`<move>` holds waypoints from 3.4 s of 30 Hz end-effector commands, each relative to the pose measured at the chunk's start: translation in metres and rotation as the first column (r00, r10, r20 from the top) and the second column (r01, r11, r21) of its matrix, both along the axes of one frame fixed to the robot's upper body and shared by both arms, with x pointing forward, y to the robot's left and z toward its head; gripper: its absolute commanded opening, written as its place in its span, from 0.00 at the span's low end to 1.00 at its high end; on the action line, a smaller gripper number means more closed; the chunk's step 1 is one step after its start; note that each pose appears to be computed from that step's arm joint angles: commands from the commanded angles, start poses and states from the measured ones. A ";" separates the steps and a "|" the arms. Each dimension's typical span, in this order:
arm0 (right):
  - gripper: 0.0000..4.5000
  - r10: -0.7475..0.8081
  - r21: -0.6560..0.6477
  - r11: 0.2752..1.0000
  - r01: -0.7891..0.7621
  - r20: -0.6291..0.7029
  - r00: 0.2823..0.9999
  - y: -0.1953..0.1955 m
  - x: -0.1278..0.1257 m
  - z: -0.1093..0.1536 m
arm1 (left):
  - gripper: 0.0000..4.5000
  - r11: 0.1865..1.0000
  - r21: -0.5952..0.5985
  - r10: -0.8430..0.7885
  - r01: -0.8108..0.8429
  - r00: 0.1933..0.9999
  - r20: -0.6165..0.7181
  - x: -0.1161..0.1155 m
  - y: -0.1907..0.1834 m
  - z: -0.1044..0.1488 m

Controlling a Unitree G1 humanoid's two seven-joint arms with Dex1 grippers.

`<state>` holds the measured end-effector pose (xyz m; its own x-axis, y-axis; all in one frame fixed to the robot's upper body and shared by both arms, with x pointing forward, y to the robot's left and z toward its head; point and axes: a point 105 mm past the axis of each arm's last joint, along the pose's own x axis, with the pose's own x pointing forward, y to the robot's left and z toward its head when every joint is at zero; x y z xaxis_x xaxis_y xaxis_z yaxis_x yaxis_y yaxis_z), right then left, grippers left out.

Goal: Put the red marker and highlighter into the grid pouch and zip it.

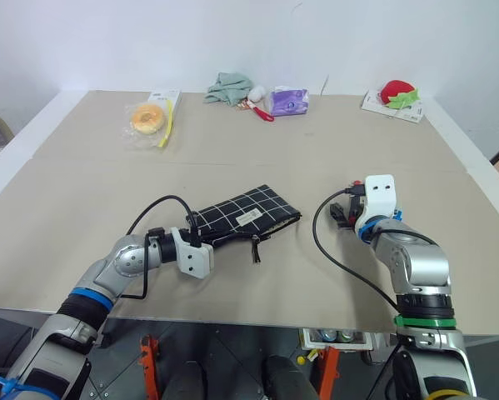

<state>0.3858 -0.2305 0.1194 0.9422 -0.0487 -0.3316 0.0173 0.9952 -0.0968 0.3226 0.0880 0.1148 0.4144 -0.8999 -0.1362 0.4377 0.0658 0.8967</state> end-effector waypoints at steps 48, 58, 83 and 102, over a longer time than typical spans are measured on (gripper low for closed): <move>0.13 0.924 -0.579 -0.004 -0.815 -0.314 0.219 0.105 -0.063 0.061 | 0.00 0.981 -0.153 -0.122 0.121 0.993 0.002 -0.003 -0.034 0.051; 0.44 0.944 -0.577 0.042 -0.816 -0.246 0.222 0.111 -0.062 0.072 | 0.00 0.976 -0.190 -0.116 0.102 0.991 -0.062 -0.004 -0.038 0.050; 1.00 -0.331 -0.007 0.941 0.337 0.174 0.928 -0.052 -0.042 0.045 | 0.00 0.974 -0.221 -0.078 0.041 0.984 -0.162 -0.002 -0.029 0.043; 0.27 -0.315 0.076 0.946 0.315 -0.015 0.949 -0.047 -0.044 -0.001 | 0.00 0.972 -0.234 -0.072 0.034 0.985 -0.158 -0.004 -0.030 0.043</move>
<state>0.3433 -0.2705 0.1153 0.8861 -0.3009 -0.3526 0.3160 0.9486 -0.0156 0.3197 0.0572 0.1448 0.3463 -0.9373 -0.0388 0.6187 0.1971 0.7605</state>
